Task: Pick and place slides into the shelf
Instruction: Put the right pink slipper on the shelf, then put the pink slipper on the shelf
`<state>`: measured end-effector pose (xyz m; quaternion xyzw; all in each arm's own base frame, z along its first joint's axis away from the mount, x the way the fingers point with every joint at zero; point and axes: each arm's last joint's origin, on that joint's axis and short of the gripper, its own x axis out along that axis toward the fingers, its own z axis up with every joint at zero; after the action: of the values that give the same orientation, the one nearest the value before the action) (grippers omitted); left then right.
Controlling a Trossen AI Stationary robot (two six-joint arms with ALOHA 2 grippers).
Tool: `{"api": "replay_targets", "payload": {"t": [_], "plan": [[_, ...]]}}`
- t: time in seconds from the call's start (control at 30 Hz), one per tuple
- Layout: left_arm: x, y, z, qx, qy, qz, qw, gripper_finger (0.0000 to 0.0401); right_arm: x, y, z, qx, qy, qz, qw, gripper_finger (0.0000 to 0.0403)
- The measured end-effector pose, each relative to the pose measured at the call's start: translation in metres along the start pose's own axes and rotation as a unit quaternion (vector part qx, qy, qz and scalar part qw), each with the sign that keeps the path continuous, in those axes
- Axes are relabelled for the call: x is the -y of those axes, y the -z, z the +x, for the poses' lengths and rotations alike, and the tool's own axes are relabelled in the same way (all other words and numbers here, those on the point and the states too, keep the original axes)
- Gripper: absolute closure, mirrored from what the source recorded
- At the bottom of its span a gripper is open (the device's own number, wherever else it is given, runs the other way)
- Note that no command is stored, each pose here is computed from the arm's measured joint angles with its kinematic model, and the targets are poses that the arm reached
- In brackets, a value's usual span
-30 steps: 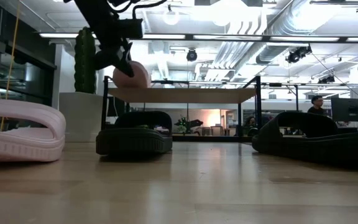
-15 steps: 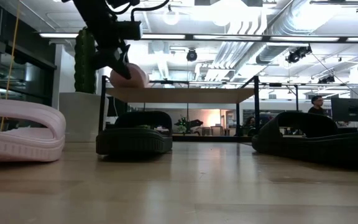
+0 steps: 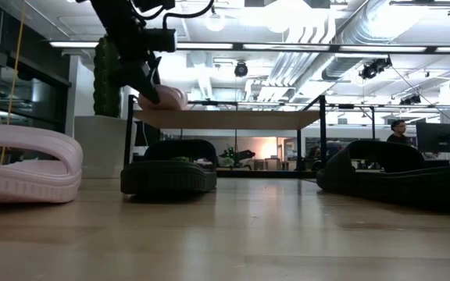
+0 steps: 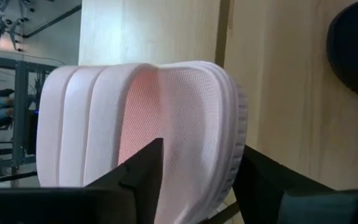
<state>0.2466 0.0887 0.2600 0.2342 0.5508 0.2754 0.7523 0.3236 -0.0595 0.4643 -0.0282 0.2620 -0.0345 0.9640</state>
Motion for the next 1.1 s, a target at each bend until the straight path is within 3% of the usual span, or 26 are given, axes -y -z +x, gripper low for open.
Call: {"api": "replay_targets", "payload": {"t": [0.4,0.7,1.1], "plan": [[0.008,0.0,-0.005,-0.002,0.008,0.01,1.0,0.0233,0.0,0.0,0.0,0.0,0.0,-0.001,1.0,0.0234],[0.026,-0.008,-0.024,0.012,-0.054,0.041,0.998,0.0235,0.0,0.0,0.0,0.0,0.0,0.0,1.0,0.0234],[0.04,-0.014,-0.048,0.045,-0.036,0.022,0.998,0.0235,0.0,0.007,0.018,-0.026,-0.007,0.002,1.0,0.0234]]}}
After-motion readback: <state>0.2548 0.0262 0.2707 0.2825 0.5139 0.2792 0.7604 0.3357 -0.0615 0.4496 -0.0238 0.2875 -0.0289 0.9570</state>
